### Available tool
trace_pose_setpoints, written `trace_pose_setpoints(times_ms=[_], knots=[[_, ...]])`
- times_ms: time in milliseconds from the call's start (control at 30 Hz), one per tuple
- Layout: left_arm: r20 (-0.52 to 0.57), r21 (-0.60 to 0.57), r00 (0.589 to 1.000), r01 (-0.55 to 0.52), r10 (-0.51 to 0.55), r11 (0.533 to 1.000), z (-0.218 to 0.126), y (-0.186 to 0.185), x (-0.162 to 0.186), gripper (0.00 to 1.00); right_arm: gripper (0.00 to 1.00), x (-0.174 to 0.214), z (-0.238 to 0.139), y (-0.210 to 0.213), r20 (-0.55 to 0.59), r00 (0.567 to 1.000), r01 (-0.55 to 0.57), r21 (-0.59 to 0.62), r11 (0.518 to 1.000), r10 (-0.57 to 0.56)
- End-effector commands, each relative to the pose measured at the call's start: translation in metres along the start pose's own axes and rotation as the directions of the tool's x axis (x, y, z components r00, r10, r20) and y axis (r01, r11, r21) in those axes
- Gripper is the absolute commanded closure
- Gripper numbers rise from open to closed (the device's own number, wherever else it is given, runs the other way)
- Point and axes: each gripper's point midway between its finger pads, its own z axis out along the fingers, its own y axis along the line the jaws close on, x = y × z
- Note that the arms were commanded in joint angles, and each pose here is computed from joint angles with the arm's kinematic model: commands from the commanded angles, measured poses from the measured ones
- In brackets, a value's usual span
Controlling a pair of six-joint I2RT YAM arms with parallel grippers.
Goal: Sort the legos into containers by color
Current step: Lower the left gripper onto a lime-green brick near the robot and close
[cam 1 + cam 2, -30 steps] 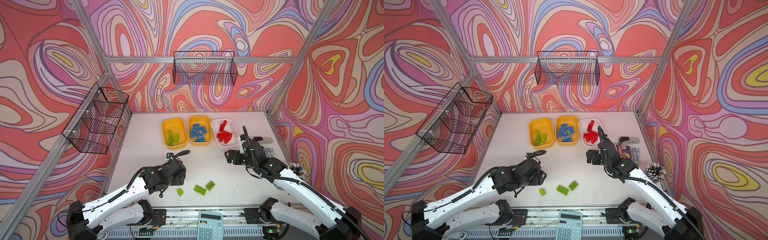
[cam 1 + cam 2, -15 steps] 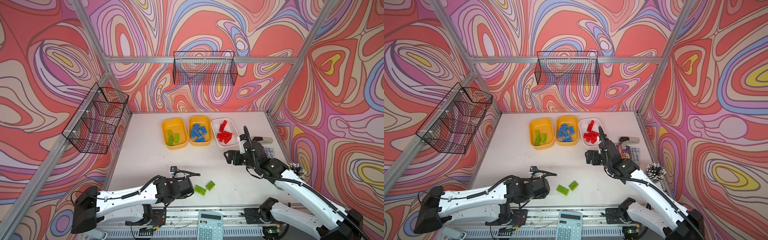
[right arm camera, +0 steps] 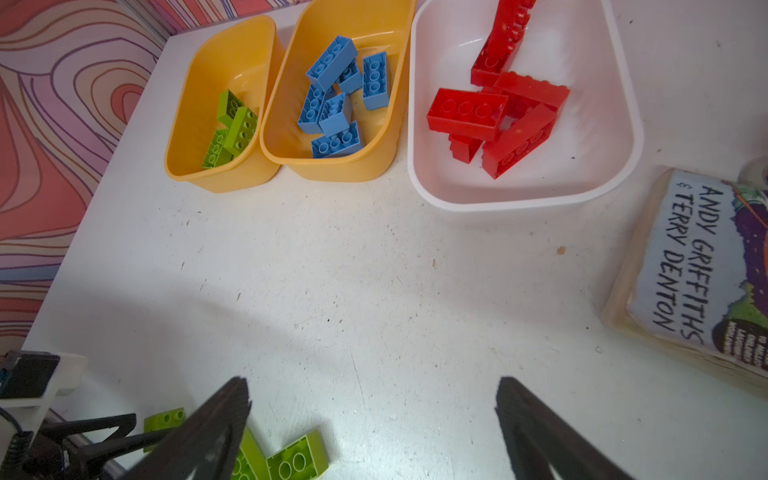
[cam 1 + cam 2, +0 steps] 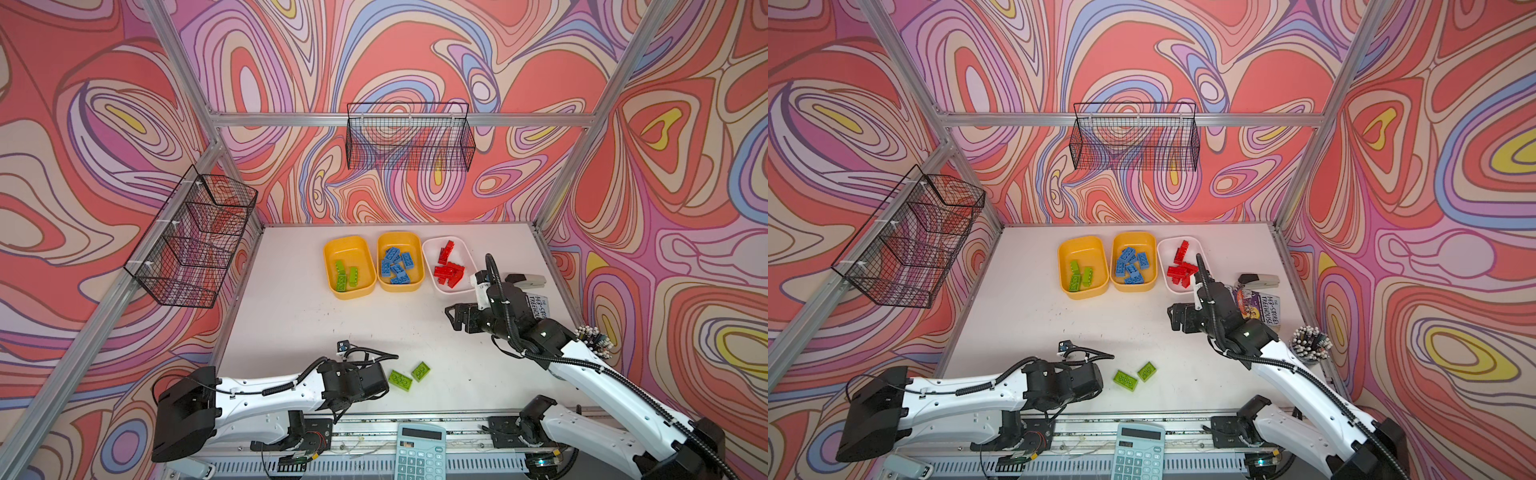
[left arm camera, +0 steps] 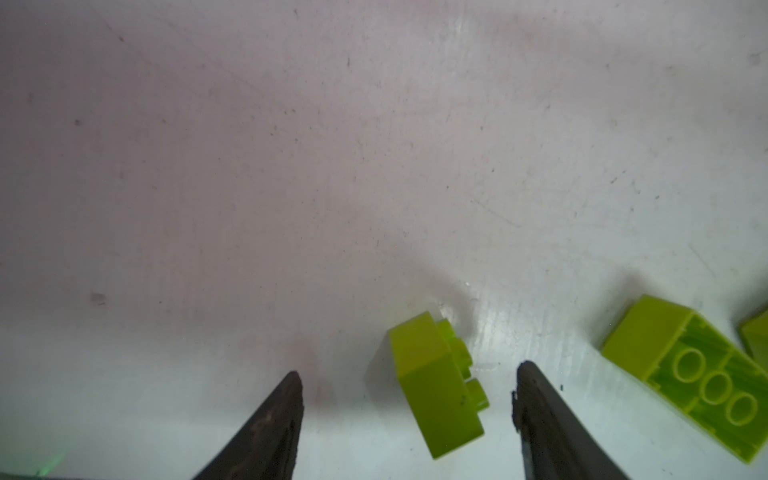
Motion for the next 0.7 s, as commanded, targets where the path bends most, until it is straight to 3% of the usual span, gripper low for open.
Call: trace_pose_setpoints(times_ms=[0,167,367,667], knots=[[0.026,-0.019,0.998,0.050,-0.049,0.999,0.006,0.009,-0.001,0.35,0.02,-0.006,0.002,0.010,-0.004,0.999,0.033,-0.038,0.999,-0.033],[0.030,-0.066,0.999,0.033,-0.031,0.997,0.005,0.014,-0.002,0.35,0.02,-0.007,0.002,0.010,0.004,0.999,0.041,-0.035,0.999,-0.041],[0.018,-0.024,0.999,0.026,-0.026,0.999,0.002,-0.008,-0.004,0.35,0.02,-0.006,-0.003,0.004,0.019,0.999,0.030,-0.014,0.999,-0.029],[-0.004,-0.056,1.000,0.020,-0.020,0.998,0.007,-0.007,0.000,0.37,0.02,0.003,-0.019,-0.006,0.045,0.999,0.011,0.010,1.000,-0.011]])
